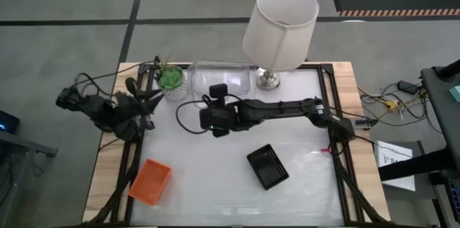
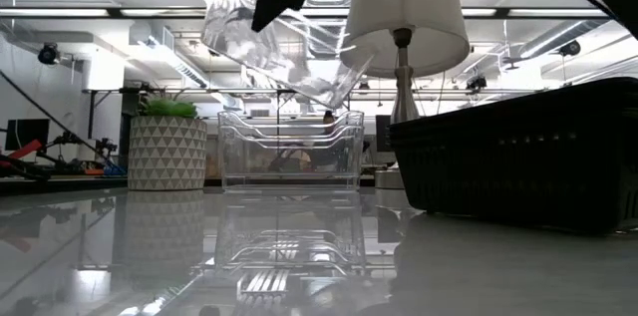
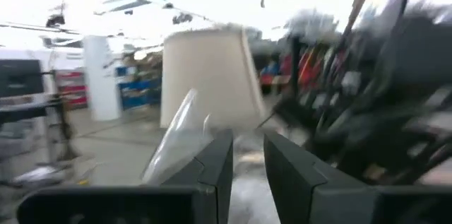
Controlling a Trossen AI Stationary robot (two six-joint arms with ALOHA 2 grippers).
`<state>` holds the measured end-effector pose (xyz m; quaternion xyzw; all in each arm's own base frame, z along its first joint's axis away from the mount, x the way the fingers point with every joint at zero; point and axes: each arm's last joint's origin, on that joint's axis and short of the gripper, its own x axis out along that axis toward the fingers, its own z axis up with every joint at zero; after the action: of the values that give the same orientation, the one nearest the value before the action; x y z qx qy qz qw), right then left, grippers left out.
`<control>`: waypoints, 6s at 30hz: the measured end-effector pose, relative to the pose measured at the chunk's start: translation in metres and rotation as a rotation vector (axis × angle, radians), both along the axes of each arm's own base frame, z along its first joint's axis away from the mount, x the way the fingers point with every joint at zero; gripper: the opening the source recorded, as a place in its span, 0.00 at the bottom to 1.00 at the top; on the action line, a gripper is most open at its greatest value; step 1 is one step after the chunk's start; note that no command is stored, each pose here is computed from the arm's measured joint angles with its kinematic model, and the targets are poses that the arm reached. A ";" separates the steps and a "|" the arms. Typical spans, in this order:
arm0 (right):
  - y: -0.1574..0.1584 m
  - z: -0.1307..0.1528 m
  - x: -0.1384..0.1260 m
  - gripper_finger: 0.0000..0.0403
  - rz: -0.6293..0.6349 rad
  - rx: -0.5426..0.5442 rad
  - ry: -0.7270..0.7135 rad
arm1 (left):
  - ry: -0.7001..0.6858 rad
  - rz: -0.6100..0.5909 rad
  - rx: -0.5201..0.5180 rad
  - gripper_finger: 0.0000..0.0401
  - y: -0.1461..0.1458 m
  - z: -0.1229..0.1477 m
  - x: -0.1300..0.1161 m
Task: Stack baskets by color
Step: Stack the right transparent bin on the left transparent bins
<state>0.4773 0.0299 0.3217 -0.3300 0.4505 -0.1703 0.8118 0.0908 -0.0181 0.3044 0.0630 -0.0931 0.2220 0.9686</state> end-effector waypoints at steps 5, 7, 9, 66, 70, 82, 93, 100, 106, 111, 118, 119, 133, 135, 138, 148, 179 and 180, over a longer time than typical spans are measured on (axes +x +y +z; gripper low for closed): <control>-0.020 -0.004 0.006 0.02 0.016 -0.036 0.045 | -0.047 -0.132 -0.006 0.16 0.000 -0.007 -0.006; -0.026 -0.005 0.006 0.02 0.015 -0.021 0.044 | -0.071 -0.180 -0.013 0.16 -0.001 -0.008 -0.007; -0.028 -0.005 0.007 0.02 0.025 0.018 0.036 | -0.084 -0.231 -0.002 0.16 -0.002 -0.007 -0.008; 0.096 0.002 -0.111 0.21 0.042 0.603 0.255 | 0.395 -0.358 -0.267 0.16 -0.059 -0.031 0.109; 0.102 0.008 -0.152 0.20 -0.001 0.593 0.140 | 0.622 -0.354 -0.289 0.16 -0.072 -0.028 0.135; 0.095 -0.016 -0.235 0.20 0.161 0.628 -0.228 | 1.019 -0.301 -0.272 0.39 -0.061 -0.053 0.211; 0.074 -0.052 -0.272 0.20 0.330 0.621 -0.498 | 1.096 -0.220 -0.310 0.47 -0.032 -0.088 0.235; 0.068 -0.056 -0.282 0.20 0.321 0.643 -0.520 | 1.150 -0.243 -0.330 0.32 -0.034 -0.110 0.244; 0.069 -0.058 -0.281 0.20 0.322 0.637 -0.513 | 1.153 -0.254 -0.304 0.03 -0.034 -0.110 0.245; 0.069 -0.059 -0.281 0.20 0.322 0.635 -0.507 | 1.161 -0.258 -0.208 0.00 -0.038 -0.091 0.241; 0.069 -0.059 -0.281 0.20 0.321 0.633 -0.501 | 1.149 -0.331 -0.062 0.00 -0.037 -0.028 0.230; 0.069 -0.059 -0.281 0.20 0.324 0.630 -0.501 | 1.148 -0.338 -0.041 0.00 -0.036 -0.019 0.227; 0.069 -0.059 -0.281 0.20 0.338 0.610 -0.491 | 1.081 -0.231 0.112 0.00 0.030 0.034 0.196; 0.069 -0.060 -0.281 0.20 0.339 0.609 -0.491 | 1.106 -0.209 0.125 0.00 0.040 0.033 0.196; 0.069 -0.060 -0.281 0.20 0.344 0.603 -0.488 | 1.136 -0.188 0.146 0.00 0.053 0.028 0.199; 0.069 -0.060 -0.281 0.20 0.346 0.597 -0.483 | 1.172 -0.087 0.067 0.00 0.091 0.016 0.207; 0.068 -0.061 -0.281 0.20 0.354 0.567 -0.463 | 1.113 -0.069 -0.024 0.00 0.141 0.001 0.221; 0.068 -0.062 -0.281 0.20 0.352 0.565 -0.461 | 1.110 -0.078 -0.026 0.00 0.141 0.001 0.221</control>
<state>0.1959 0.0982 0.2601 -0.1192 0.2224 0.0325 0.9671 0.3122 0.1229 0.3055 0.1548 0.4315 0.1205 0.8805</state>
